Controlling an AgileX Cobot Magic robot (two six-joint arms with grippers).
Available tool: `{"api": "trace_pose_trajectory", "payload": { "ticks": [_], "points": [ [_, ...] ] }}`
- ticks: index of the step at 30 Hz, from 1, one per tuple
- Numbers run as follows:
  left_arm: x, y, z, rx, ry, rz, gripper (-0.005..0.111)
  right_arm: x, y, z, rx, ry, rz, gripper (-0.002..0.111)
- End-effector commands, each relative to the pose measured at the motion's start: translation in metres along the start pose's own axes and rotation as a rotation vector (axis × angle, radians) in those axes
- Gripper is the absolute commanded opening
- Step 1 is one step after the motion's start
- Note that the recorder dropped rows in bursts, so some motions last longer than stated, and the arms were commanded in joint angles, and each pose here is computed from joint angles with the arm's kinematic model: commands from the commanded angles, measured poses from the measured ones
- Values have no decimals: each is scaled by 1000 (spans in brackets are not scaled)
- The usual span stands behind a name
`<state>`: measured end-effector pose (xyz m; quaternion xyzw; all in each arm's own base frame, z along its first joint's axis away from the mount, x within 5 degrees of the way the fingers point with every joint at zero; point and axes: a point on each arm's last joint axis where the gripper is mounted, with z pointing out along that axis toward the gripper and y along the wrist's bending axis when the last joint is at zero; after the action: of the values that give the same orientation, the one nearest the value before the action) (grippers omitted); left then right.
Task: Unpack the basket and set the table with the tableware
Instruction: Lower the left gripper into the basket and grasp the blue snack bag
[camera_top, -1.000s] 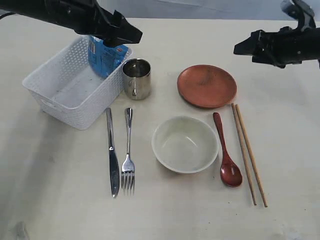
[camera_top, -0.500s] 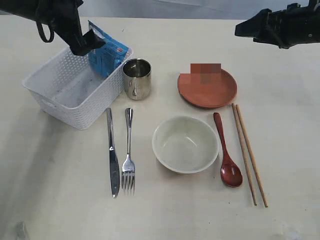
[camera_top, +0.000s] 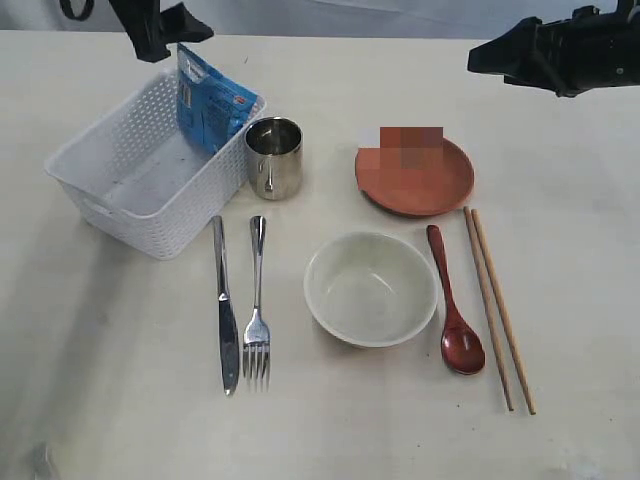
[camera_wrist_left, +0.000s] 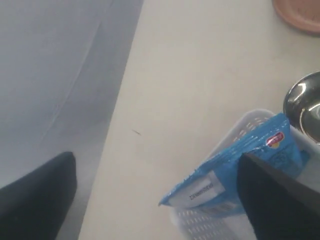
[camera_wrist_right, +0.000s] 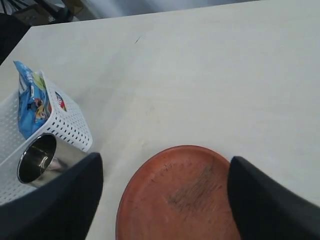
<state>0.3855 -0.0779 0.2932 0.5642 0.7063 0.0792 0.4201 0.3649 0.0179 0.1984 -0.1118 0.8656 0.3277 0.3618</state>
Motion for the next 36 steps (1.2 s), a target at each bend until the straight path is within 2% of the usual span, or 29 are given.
{"api": "trace_pose_trajectory", "payload": {
  "ticks": [1, 6, 11, 14, 18, 21, 26, 30, 33, 34, 36],
  "points": [
    [3, 6, -4, 72, 119, 30, 80, -1, 1, -3, -7, -6, -14, 67],
    [4, 5, 10, 120, 156, 99, 80, -1, 2, -3, -20, -5, -13, 67],
    [-5, -16, 39, 213, 163, 301, 78, -1, 4, -3, -34, -10, -17, 67],
    [-9, -28, 56, 240, 162, 325, 74, -1, 4, -3, -34, -10, -17, 67],
    [-2, -34, 66, 275, 196, 344, 73, -1, 4, -3, -34, -10, -17, 67],
    [2, -32, 66, 269, 238, 361, 73, -3, 4, -3, -36, -22, -12, 67],
    [2, -31, 68, 254, 233, 384, 73, -3, 4, -3, -37, -30, -14, 67],
    [12, -39, 85, 296, 234, 465, 73, -3, 5, -3, -43, -29, -14, 67],
    [15, -40, 97, 262, 227, 481, 72, -4, 5, -3, -46, -34, -13, 67],
    [16, -40, 98, 265, 227, 481, 69, -4, 5, -3, -46, -34, -13, 67],
    [16, -41, 98, 265, 229, 469, 50, -4, 5, -3, -47, -40, -8, 67]
  ]
}}
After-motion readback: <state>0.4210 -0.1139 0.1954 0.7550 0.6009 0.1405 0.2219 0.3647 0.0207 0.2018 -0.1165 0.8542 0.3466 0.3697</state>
